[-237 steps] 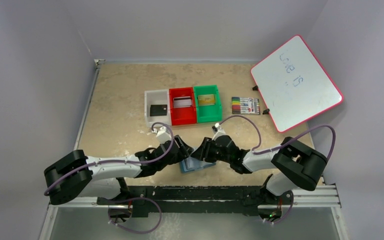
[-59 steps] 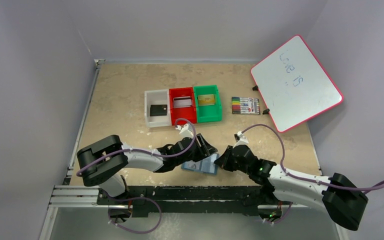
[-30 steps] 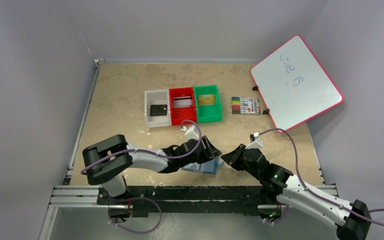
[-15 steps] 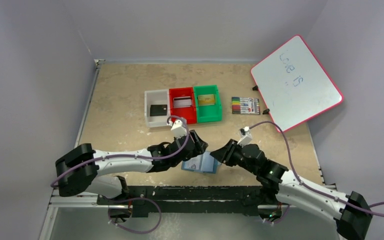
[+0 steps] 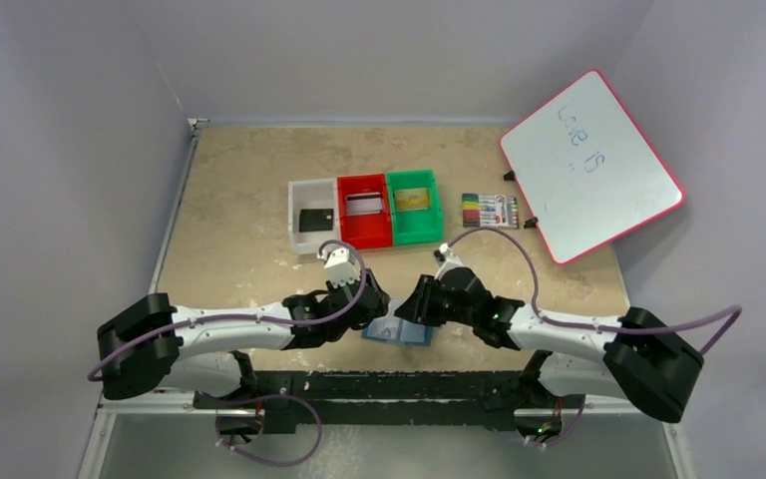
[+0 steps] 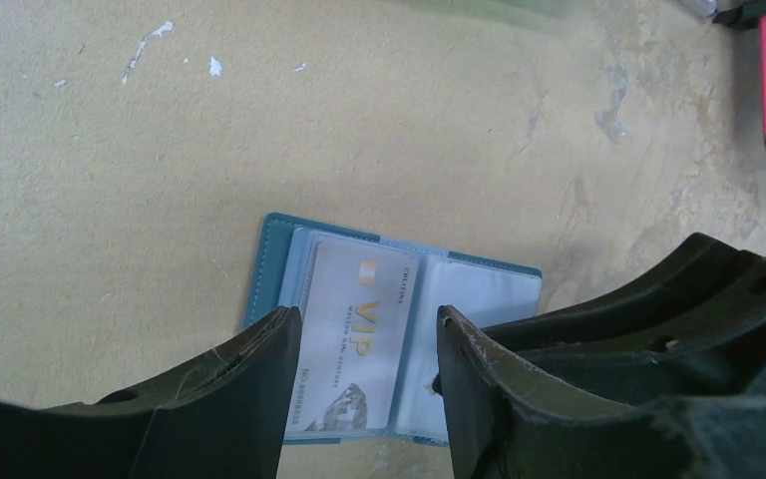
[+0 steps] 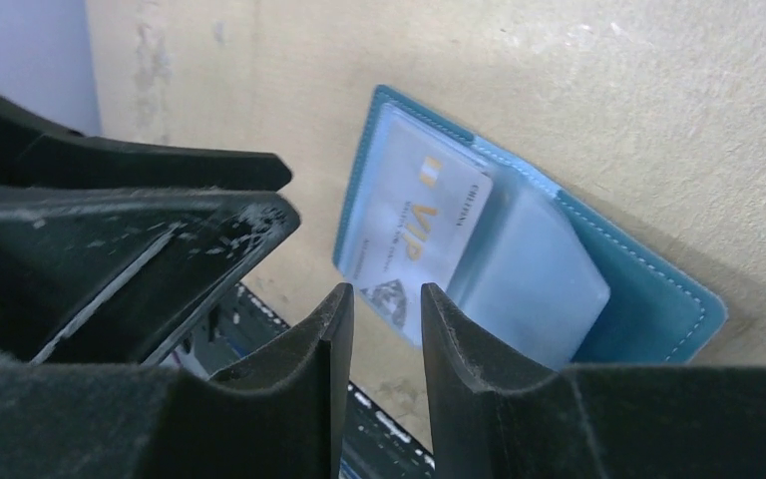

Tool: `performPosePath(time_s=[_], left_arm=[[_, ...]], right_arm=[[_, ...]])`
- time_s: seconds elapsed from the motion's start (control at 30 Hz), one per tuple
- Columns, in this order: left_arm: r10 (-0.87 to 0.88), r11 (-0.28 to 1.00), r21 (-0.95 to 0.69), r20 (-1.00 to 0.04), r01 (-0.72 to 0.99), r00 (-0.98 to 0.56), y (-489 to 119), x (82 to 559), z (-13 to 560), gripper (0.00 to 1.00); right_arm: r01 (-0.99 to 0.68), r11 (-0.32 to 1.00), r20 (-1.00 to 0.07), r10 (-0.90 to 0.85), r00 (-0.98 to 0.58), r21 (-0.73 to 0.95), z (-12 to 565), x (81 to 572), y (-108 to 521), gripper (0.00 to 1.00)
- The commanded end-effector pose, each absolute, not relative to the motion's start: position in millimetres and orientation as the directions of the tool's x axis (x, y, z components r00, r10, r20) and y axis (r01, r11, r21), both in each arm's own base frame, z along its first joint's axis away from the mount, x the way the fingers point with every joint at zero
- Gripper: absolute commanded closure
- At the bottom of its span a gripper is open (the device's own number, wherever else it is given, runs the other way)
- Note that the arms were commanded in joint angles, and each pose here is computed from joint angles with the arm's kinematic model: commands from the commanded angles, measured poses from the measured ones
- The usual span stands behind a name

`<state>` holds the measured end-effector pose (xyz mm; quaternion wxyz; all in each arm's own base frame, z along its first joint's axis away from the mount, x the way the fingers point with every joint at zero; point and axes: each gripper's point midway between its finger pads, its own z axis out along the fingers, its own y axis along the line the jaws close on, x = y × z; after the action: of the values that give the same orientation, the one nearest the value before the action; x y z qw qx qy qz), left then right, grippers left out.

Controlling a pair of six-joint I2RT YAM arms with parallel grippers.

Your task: Take the credit cards out of the card holder

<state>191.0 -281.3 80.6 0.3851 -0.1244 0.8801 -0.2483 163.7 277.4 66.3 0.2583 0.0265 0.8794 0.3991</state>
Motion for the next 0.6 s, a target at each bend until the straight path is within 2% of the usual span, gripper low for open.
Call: performPosePath(time_s=[0.0, 0.33, 0.57], left_arm=[[-0.373, 0.849, -0.528, -0.618, 0.014, -0.692, -289.4, 187.8, 77.8, 0.48], [-0.294, 0.871, -0.489, -0.607, 0.055, -0.738, -304.5, 183.7, 61.6, 0.48], [-0.193, 0.915, -0.396, -0.604, 0.081, -0.773, -306.0, 179.7, 42.9, 0.5]], right_arm=[[-0.145, 0.689, -0.427, 0.257, -0.867, 0.71, 64.9, 171.2, 285.6, 0.67], [-0.098, 0.651, -0.352, 0.272, -0.895, 0.753, 33.5, 165.2, 284.8, 0.67], [-0.069, 0.632, -0.33, 0.306, -0.893, 0.772, 20.8, 167.4, 278.6, 0.74]])
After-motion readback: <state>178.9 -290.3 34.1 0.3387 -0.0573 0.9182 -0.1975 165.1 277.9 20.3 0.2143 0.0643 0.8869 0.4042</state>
